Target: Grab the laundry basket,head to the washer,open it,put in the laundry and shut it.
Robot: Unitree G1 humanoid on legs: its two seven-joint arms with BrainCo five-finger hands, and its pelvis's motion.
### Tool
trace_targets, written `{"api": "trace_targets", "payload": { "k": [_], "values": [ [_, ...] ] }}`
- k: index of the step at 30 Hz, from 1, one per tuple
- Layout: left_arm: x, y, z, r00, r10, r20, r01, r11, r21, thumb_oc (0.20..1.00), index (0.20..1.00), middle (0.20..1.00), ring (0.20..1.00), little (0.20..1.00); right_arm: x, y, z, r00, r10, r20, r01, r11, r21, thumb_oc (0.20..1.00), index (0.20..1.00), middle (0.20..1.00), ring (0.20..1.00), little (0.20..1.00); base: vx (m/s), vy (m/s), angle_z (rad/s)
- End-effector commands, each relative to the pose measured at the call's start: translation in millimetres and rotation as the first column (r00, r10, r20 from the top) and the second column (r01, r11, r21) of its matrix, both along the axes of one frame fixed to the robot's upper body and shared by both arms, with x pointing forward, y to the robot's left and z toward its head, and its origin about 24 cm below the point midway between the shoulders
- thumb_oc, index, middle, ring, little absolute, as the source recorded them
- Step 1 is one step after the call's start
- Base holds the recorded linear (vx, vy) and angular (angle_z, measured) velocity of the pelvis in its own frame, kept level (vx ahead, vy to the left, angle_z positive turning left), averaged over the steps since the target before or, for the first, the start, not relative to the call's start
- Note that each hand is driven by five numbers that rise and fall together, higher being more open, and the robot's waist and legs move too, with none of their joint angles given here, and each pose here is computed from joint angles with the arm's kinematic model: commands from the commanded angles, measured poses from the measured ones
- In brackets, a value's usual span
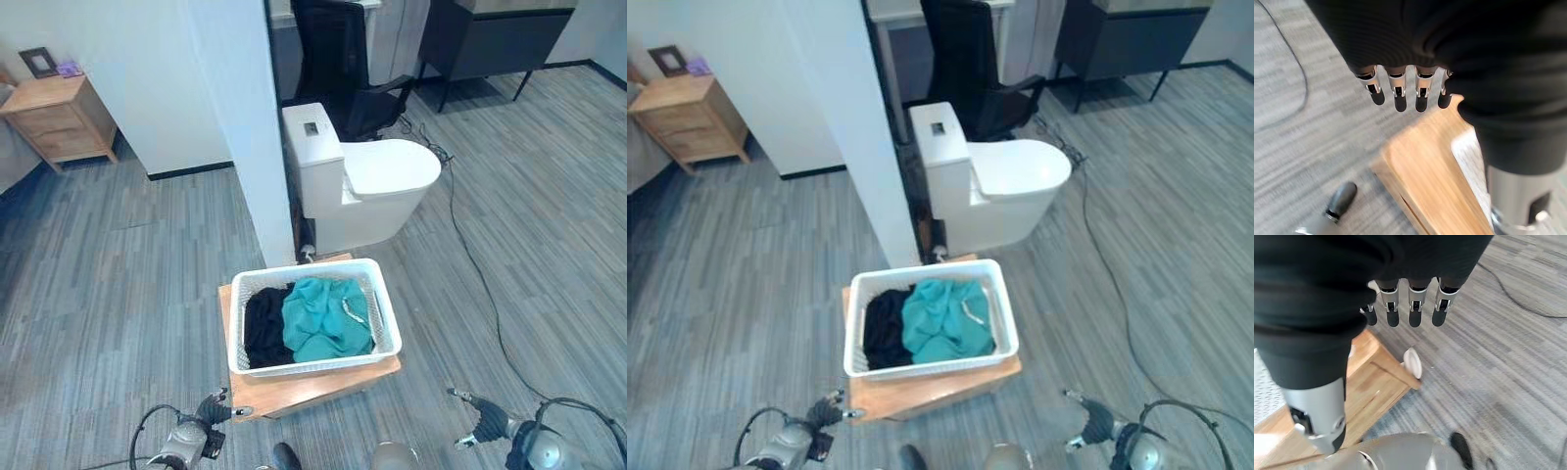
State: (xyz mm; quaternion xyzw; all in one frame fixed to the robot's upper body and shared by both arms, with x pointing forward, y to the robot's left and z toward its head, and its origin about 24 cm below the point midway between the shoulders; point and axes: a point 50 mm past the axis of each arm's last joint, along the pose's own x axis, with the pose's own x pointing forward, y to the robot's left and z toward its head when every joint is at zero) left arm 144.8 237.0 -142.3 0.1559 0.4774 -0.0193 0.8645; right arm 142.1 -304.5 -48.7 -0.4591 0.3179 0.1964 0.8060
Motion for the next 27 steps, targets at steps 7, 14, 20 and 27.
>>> {"api": "trace_targets", "payload": {
  "k": [7, 14, 20, 27],
  "values": [
    [15.4, 17.6, 12.5, 0.988, 0.115, 0.105, -0.114, 0.993, -0.018, 1.0, 1.0, 1.0, 1.0, 1.0, -48.3, -20.0, -6.6, 0.944, -0.32, -0.076, 0.328, 0.93, 0.165, 1.0, 1.0, 1.0, 1.0, 1.0, 0.03, -0.139, 0.21],
    [-2.5, 51.5, 17.4, 0.98, 0.188, 0.071, -0.189, 0.982, 0.007, 1.0, 1.0, 1.0, 1.0, 1.0, -104.3, -50.3, -19.9, 0.788, -0.565, -0.243, 0.608, 0.777, 0.165, 1.0, 1.0, 1.0, 1.0, 1.0, 0.03, -0.149, 0.21],
    [2.5, 86.2, 43.5, 0.976, 0.142, 0.163, -0.152, 0.987, 0.049, 1.0, 1.0, 1.0, 1.0, 1.0, -136.9, -71.6, 4.8, 0.707, -0.637, -0.307, 0.706, 0.663, 0.249, 1.0, 1.0, 1.0, 1.0, 1.0, 0.02, -0.087, 0.08],
    [8.0, 120.9, 85.4, 0.965, 0.035, 0.261, -0.07, 0.989, 0.129, 1.0, 1.0, 1.0, 1.0, 1.0, -136.3, -78.4, 61.7, 0.756, -0.59, -0.284, 0.653, 0.645, 0.397, 1.0, 1.0, 1.0, 1.0, 1.0, 0.04, -0.031, 0.02]
  ]
}}
